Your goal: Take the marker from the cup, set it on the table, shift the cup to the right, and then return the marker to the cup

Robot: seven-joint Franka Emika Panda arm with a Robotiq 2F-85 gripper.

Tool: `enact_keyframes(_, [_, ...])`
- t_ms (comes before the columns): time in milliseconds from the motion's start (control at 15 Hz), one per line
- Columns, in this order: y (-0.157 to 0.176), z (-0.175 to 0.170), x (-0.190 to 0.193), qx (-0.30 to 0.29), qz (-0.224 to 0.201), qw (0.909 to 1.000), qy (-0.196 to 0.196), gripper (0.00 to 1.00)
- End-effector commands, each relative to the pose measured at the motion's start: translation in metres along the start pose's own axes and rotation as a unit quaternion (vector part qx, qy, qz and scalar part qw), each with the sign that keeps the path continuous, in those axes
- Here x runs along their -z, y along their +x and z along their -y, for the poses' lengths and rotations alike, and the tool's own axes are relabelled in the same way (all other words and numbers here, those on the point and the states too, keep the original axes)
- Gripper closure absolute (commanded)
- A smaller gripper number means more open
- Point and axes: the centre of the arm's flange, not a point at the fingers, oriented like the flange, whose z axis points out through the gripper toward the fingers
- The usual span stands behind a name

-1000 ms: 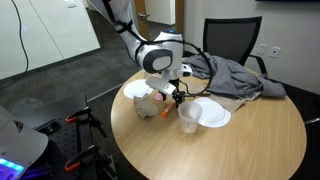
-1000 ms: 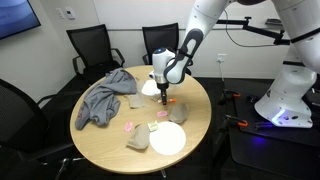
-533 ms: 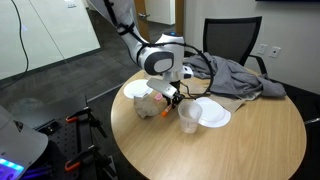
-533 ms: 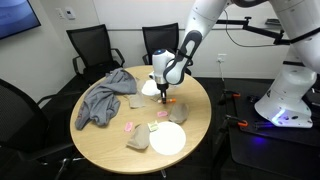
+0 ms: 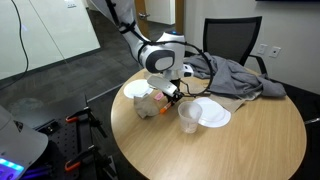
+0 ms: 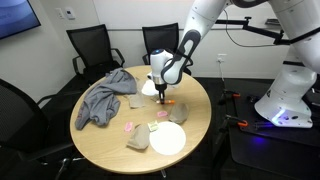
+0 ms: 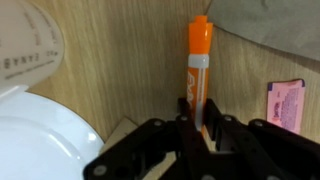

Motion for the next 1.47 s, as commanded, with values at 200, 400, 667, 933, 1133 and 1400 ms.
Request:
enact_keyframes(200, [0.011,0.015,0.063,-0.094,-0.019,0.9954,0.010,0.95])
enact_keyframes(400, [0.018,0.017,0.094,-0.127,-0.040,0.9911,-0.001,0.95])
enact_keyframes(667, [0.027,0.019,0.137,-0.153,-0.047,0.9871,-0.005,0.95])
enact_keyframes(933, [0.024,0.025,0.176,-0.152,-0.016,0.9883,0.007,0.95])
enact_keyframes(1133, [0.018,0.027,0.198,-0.157,-0.001,0.9877,0.002,0.95])
enact_keyframes(1400, [0.021,0.024,0.194,-0.146,-0.007,0.9893,0.004,0.80])
